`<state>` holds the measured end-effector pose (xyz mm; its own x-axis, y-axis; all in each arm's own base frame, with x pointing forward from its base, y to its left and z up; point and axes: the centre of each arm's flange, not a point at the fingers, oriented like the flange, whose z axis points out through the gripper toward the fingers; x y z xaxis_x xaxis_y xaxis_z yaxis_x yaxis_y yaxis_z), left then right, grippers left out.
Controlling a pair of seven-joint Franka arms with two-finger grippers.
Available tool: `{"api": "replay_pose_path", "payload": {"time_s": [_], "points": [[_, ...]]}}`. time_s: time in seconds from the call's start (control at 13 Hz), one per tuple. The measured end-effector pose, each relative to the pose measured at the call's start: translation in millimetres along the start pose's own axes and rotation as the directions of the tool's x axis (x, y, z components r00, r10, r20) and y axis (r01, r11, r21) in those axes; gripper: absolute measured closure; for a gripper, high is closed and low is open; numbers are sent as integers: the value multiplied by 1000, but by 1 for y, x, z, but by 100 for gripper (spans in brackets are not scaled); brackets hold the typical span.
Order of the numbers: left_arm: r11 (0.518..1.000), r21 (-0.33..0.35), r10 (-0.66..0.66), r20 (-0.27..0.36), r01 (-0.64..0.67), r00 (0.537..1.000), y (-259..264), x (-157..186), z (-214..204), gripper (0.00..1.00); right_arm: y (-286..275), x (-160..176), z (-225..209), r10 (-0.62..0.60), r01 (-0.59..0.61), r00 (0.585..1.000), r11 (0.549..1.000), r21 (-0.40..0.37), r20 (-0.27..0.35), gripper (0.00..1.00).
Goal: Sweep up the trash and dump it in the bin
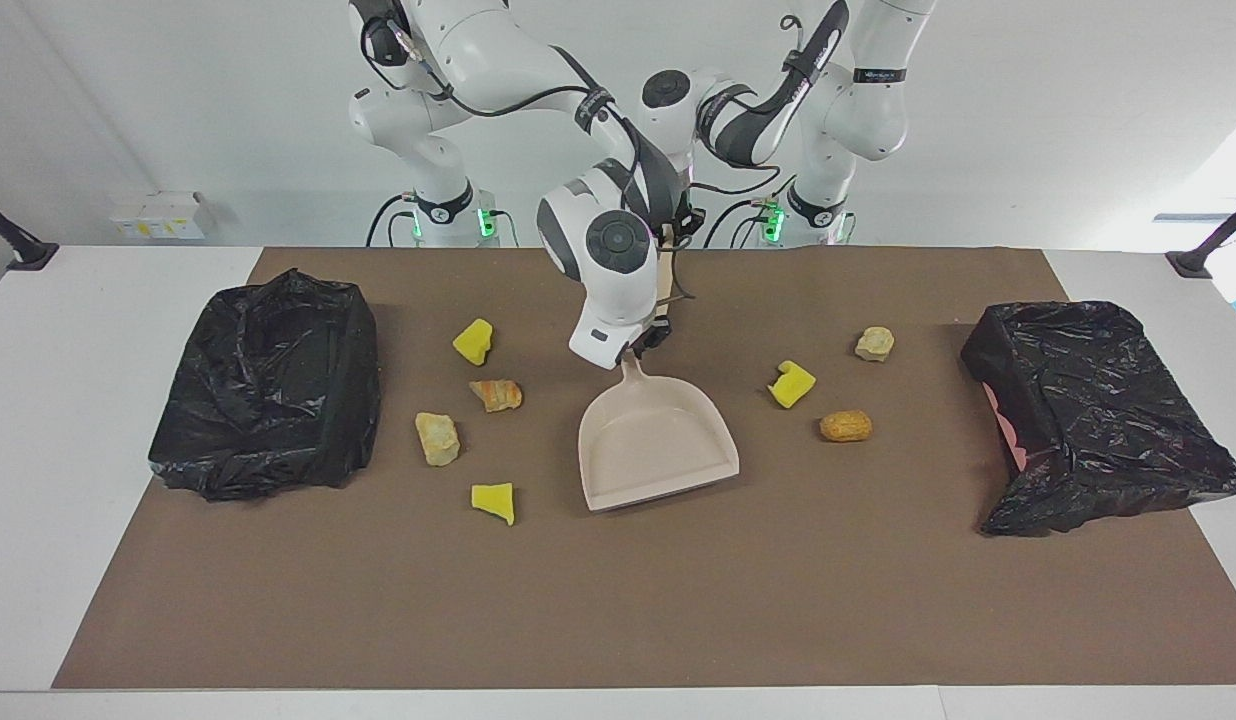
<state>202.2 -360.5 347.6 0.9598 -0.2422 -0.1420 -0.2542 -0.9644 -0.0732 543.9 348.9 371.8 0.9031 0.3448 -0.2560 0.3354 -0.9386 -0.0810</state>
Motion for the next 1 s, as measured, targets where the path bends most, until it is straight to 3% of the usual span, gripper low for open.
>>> {"api": "replay_pose_path", "payload": {"time_s": [0.15,0.31,0.54,0.85,1.0], "points": [[997,13,-75,36,75,996,-28,17,-14,74,26,-1,-8,-180,182,983,982,-45,46,69],[989,6,-150,55,150,987,-55,40,-41,74,47,0,-12,-337,343,938,935,-87,80,69],[966,-22,-254,65,256,965,-103,77,-82,74,54,1,-13,-564,578,815,807,-123,131,69],[917,-48,-392,84,397,916,-175,110,-95,74,42,0,-12,-717,748,664,641,-172,214,69],[913,-62,-397,93,403,913,-213,121,-92,74,37,0,-8,-761,797,603,580,-167,238,69]]}}
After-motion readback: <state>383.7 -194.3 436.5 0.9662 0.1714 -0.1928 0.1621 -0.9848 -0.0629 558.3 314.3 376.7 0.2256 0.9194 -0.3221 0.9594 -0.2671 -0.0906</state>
